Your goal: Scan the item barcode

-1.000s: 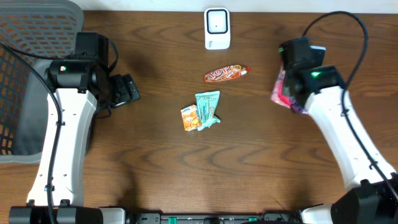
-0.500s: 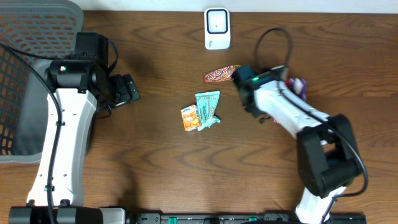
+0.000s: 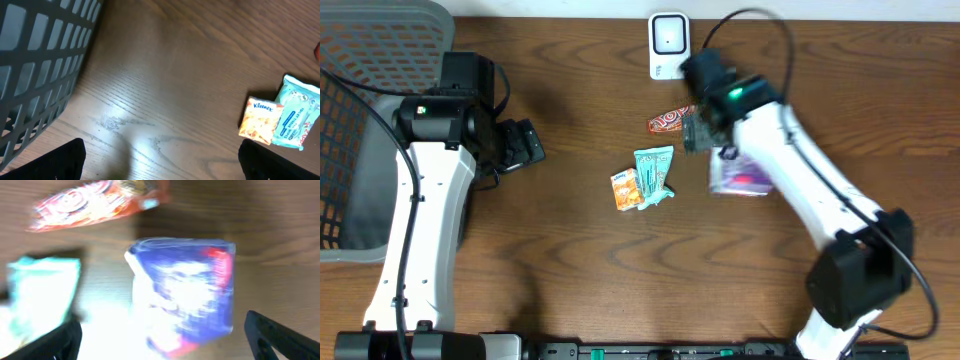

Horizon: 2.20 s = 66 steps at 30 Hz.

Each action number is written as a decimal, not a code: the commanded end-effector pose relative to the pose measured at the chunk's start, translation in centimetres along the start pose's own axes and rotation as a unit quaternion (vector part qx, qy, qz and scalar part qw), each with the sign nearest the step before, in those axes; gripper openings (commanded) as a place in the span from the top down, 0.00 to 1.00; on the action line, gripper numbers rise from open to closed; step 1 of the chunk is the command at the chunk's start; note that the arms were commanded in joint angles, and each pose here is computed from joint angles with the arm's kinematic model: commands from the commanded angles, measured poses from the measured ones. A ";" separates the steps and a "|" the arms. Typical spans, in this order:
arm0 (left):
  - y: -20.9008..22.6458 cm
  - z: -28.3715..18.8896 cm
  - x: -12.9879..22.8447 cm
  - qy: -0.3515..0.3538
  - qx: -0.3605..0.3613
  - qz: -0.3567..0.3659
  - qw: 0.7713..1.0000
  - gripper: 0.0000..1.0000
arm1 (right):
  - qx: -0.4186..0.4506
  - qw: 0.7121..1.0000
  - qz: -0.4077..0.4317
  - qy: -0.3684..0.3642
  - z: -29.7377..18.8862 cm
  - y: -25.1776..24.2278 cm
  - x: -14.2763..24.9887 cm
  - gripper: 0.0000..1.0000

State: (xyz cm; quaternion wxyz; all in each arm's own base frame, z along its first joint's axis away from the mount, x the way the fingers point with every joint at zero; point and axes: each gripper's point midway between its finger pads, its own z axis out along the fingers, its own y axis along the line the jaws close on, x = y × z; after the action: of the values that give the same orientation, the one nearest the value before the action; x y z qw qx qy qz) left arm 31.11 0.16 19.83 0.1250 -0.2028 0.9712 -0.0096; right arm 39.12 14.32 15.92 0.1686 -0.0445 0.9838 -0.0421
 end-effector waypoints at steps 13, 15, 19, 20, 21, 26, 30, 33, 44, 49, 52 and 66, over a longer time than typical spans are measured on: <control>0.5 0.3 0.1 0.005 -0.011 0.001 1.000 0.02 | 0.039 0.999 -0.027 -0.014 -11.5 -11.5 1.4 0.01; 0.5 0.3 0.1 0.005 -0.011 0.001 1.000 0.02 | 0.055 0.998 -0.012 -0.024 -11.8 -12.9 1.2 0.01; 0.5 0.3 0.1 0.005 -0.011 0.001 1.000 0.02 | 0.115 0.993 0.019 -0.031 -12.2 -16.7 1.0 0.01; 0.5 0.3 0.1 0.005 -0.011 0.001 1.000 0.02 | 0.126 0.991 0.027 -0.029 -12.2 -17.5 1.1 0.01; 0.5 0.3 0.1 0.005 -0.011 0.001 1.000 0.02 | 0.133 0.990 0.042 -0.028 -12.2 -18.2 1.2 0.01; 0.5 0.3 0.1 0.005 -0.011 0.001 1.000 0.02 | 0.072 0.992 0.095 -0.030 -11.6 -17.8 1.2 0.01; 0.5 0.3 0.1 0.005 -0.011 0.001 1.000 0.02 | -0.003 0.995 0.093 -0.032 -11.1 -15.2 0.7 0.01; 0.5 0.3 0.1 0.005 -0.011 0.001 1.000 0.02 | -0.043 0.994 0.091 -0.035 -10.8 -13.7 0.4 0.01; 0.5 0.3 0.1 0.005 -0.011 0.001 1.000 0.02 | -0.131 0.989 0.043 -0.052 -6.1 -6.4 -0.9 0.26; 0.5 0.3 0.1 0.005 -0.011 0.001 1.000 0.02 | -0.110 0.987 0.078 -0.084 -2.7 -3.8 -1.8 0.28; 0.5 0.3 0.1 0.005 -0.011 0.001 1.000 0.02 | -0.110 0.984 0.088 -0.106 -1.2 -2.0 -2.2 0.24; 0.5 0.3 0.1 0.005 -0.011 0.001 1.000 0.02 | -0.003 0.991 0.054 -0.126 7.2 3.4 -1.3 0.26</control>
State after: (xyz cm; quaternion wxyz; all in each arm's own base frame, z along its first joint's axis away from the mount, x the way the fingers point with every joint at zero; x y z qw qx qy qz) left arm 31.11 0.16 19.82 0.1248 -0.2028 0.9712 -0.0093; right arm 42.17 19.63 11.40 0.2835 -0.0383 0.9557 0.0697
